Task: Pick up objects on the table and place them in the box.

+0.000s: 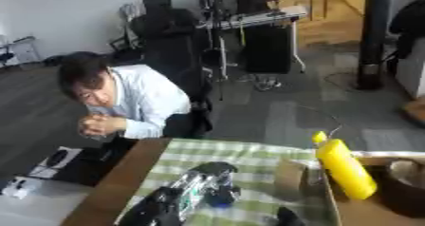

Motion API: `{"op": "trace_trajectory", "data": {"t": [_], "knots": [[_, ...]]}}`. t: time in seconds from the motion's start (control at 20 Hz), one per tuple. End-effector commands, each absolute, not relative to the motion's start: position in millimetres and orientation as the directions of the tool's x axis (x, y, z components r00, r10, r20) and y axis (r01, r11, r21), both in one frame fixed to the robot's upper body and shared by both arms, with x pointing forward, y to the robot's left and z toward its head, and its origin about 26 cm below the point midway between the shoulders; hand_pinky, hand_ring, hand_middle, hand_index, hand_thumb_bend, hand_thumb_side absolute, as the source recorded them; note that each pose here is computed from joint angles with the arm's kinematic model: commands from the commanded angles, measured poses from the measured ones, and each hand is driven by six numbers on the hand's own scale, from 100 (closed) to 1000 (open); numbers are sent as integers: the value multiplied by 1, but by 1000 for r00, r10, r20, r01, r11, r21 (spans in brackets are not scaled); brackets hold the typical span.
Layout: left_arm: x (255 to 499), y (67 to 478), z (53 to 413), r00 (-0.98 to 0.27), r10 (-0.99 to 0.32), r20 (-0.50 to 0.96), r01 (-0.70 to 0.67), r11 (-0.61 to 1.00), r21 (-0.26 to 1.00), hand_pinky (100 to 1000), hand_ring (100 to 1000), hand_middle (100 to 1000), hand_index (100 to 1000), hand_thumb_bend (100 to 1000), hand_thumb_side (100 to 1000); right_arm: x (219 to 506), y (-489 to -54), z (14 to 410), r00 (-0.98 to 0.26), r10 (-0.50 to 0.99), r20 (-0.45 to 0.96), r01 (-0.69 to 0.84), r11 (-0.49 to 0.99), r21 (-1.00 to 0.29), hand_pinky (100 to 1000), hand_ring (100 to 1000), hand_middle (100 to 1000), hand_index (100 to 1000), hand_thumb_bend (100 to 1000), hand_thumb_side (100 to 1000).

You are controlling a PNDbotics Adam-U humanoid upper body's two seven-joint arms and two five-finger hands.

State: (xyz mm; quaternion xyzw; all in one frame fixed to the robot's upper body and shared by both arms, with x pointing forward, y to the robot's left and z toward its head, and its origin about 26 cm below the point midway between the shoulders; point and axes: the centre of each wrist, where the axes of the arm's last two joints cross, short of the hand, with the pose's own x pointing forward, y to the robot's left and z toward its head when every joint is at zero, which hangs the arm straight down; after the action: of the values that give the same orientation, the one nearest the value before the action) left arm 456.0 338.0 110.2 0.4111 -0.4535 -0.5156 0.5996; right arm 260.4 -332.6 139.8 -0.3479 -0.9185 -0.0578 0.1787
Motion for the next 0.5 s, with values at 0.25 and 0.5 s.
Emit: {"op": "trace_trajectory", "data": {"t": [0.25,0.5], "knots": [[456,340,108,74,-987,140,246,155,957,251,617,812,903,100,502,260,-333,147,-757,585,290,630,771,90,905,976,811,750,100,1000],[456,338,107,79,-986,148,244,163,956,169,566,713,744,100,487,260,-333,147,-761,581,288,627,774,95,904,975,808,749,100,1000]]}}
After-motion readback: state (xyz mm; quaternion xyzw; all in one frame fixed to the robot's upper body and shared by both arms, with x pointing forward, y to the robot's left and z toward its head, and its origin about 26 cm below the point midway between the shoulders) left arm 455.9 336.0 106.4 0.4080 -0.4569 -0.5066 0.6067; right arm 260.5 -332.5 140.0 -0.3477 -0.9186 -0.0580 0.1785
